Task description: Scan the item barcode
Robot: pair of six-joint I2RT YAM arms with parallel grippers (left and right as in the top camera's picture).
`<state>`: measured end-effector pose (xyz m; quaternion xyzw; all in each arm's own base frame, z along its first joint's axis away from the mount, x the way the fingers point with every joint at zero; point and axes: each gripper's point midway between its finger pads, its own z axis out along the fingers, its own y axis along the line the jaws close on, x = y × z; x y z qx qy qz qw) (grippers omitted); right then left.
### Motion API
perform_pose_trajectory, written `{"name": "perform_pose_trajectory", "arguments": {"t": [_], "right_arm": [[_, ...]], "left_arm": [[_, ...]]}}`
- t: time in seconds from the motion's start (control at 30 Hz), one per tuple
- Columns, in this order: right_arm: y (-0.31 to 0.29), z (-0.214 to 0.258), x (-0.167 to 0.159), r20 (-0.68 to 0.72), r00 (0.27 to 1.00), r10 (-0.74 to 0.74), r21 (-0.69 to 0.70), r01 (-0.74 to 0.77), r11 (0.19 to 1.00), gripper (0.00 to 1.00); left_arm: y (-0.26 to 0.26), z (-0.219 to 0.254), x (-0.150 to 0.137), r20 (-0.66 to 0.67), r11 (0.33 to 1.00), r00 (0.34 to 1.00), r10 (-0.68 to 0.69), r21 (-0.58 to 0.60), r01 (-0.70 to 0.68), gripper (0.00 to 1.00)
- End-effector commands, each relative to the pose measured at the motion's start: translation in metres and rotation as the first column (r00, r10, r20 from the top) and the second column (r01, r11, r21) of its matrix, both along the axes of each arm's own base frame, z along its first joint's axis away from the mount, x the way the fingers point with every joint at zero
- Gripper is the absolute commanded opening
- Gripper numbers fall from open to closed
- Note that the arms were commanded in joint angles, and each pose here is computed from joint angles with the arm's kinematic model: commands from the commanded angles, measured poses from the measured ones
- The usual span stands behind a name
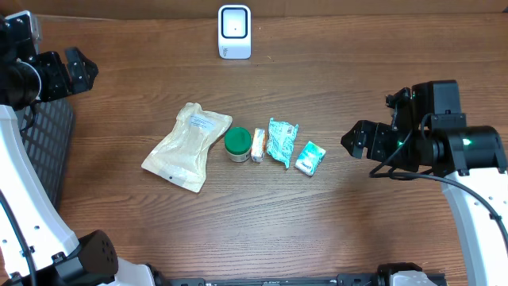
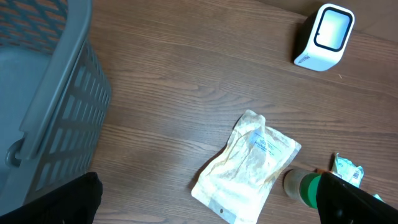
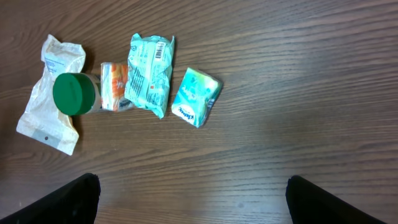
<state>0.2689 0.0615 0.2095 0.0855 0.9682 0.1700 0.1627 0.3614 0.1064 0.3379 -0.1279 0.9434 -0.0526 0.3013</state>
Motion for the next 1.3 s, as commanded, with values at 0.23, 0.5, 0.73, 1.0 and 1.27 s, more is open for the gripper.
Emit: {"name": "perform_pose_trajectory", "arguments": {"t": [0.23, 0.5, 0.73, 1.0, 1.27], "right_arm": [[-0.008, 0.009, 0.019, 0.073, 0.997, -0.025, -0.038, 0.028, 0.999, 0.94], [-0.008, 0.002, 0.033, 0.072, 0.997, -0.026, -0.042, 0.029, 0.999, 0.95], [-0.02, -0.019, 0.049, 0.022, 0.998, -0.067, -0.031, 0.068, 0.997, 0.92], [-0.034, -0.042, 0.059, -0.05, 0.993, -0.109, -0.009, 0.109, 0.994, 0.92], [-0.034, -0.046, 0.061, -0.061, 0.992, -0.11, -0.009, 0.109, 0.994, 0.92]], "left_arm": [[-0.001, 0.0, 0.001, -0.001, 1.0, 1.0, -0.014, 0.011, 0.014, 1.0], [-0.001, 0.0, 0.001, -0.002, 1.0, 1.0, -0.014, 0.011, 0.014, 1.0], [-0.001, 0.0, 0.001, -0.002, 1.0, 1.0, -0.014, 0.011, 0.014, 1.0], [-0.001, 0.0, 0.001, -0.002, 1.0, 1.0, -0.014, 0.011, 0.014, 1.0], [-0.001, 0.0, 0.001, -0.002, 1.0, 1.0, -0.014, 0.011, 0.014, 1.0]]}}
